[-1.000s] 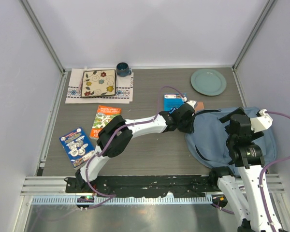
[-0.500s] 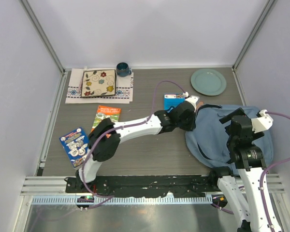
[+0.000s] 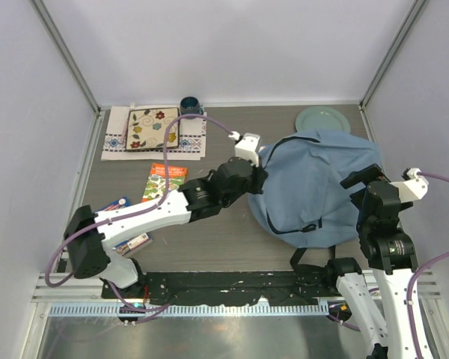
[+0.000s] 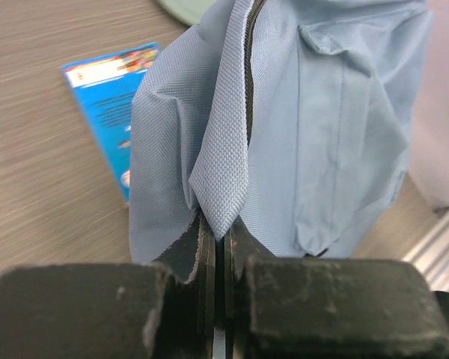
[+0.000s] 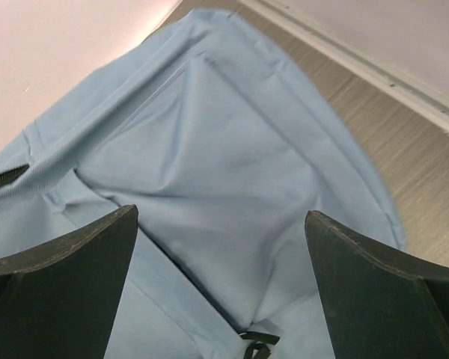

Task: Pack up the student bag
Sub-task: Pick up the student bag at the center of the board, then place the student bag at the center of the board.

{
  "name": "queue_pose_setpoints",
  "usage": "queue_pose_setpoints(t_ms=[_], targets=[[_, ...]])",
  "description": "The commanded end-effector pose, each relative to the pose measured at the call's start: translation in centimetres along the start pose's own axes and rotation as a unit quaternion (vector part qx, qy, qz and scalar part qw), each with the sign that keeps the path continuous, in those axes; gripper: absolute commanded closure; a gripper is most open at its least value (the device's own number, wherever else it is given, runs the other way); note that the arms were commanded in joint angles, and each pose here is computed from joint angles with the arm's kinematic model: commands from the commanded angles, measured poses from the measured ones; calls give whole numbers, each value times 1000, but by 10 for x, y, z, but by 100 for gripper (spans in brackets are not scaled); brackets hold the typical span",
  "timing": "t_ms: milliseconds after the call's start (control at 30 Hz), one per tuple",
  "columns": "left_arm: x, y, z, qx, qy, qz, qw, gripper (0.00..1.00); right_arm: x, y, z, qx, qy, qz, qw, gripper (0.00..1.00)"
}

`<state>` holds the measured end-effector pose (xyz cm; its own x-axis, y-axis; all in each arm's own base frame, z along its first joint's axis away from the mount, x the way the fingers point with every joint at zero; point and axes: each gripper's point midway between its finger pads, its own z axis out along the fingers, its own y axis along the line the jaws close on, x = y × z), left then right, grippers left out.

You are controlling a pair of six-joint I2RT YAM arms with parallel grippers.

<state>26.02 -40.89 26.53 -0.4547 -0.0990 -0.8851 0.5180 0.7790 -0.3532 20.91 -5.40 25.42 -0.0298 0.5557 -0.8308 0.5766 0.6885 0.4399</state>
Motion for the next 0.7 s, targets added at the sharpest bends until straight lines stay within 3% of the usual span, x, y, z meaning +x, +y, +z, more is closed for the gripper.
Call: queue_pose_setpoints(t_ms=[0,267,533,633,667], targets=[[-49,45,-27,-62,-103,-38,992,100,-5,34,0,-74,8,-1,997,2],[-29,130,-76,-142,-94,-33,985,100,39,79,-1,-203,96,-32,974,2],[27,191,-90,-182,-15,-11,983,100,116,57,3,-202,212,-55,955,2],[42,206,-91,-205,12,-2,979,74,138,42,3,-186,235,-41,953,2],[46,209,-92,-210,17,-2,977,44,143,40,2,-186,244,-36,951,2]])
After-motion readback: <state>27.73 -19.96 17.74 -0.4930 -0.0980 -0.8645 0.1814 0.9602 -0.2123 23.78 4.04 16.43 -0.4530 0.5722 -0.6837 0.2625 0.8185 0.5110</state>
